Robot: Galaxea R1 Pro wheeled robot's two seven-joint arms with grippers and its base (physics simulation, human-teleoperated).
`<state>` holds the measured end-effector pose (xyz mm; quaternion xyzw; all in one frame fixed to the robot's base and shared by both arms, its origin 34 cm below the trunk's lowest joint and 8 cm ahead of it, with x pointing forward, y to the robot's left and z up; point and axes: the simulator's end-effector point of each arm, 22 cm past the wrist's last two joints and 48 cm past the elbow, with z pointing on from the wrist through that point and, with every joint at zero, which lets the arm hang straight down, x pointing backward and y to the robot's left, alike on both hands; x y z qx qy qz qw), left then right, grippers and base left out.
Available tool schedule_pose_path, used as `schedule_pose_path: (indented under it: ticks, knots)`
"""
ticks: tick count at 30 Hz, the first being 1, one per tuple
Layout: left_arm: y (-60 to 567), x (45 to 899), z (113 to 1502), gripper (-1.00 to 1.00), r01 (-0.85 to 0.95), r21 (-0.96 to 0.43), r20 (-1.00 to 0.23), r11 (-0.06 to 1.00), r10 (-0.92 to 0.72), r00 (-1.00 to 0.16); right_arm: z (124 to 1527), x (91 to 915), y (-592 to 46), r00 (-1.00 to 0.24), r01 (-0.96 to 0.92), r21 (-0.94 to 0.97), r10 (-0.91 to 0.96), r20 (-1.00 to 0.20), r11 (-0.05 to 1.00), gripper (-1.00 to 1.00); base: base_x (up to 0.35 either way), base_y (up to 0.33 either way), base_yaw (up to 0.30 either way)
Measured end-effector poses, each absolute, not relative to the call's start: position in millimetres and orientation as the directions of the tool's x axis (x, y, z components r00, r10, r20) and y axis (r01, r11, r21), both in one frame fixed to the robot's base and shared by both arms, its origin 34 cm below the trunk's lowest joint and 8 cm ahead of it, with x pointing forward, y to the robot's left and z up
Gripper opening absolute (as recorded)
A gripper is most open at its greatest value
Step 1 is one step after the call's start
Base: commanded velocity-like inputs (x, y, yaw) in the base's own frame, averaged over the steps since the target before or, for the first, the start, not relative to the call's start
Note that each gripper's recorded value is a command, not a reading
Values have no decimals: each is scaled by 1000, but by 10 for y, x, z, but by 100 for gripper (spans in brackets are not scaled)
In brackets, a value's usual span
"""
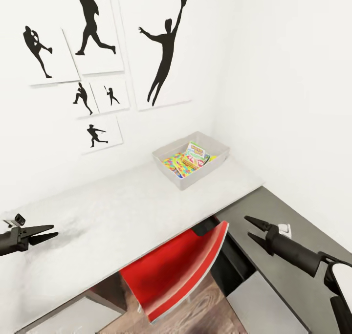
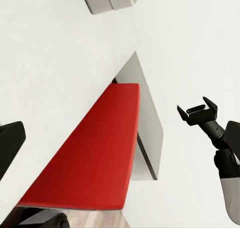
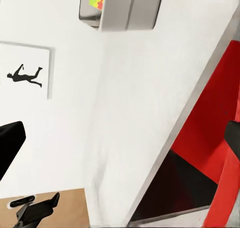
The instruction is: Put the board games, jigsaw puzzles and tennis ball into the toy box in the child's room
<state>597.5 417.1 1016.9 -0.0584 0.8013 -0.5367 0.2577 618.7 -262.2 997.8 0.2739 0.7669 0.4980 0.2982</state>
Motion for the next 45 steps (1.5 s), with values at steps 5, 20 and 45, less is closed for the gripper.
schedule_pose_path:
  ticks: [5,20,45]
  knots:
    - [4171,5970,10202,100,189,-889,-356,417,-370,-858,10015,6184,-2618,-671,116,928,717,-189,354,100,-153,0,0]
    - [4171,5959,10318,100,210,-884,-376,417,-370,-849,10198,6186,-2587,-668,71,938,715,-208,339,100,-9,0,0]
    - [4169,5941,10509,100,245,-875,-410,418,-370,-834,10405,6176,-2586,-658,32,940,715,-237,340,100,0,0,0]
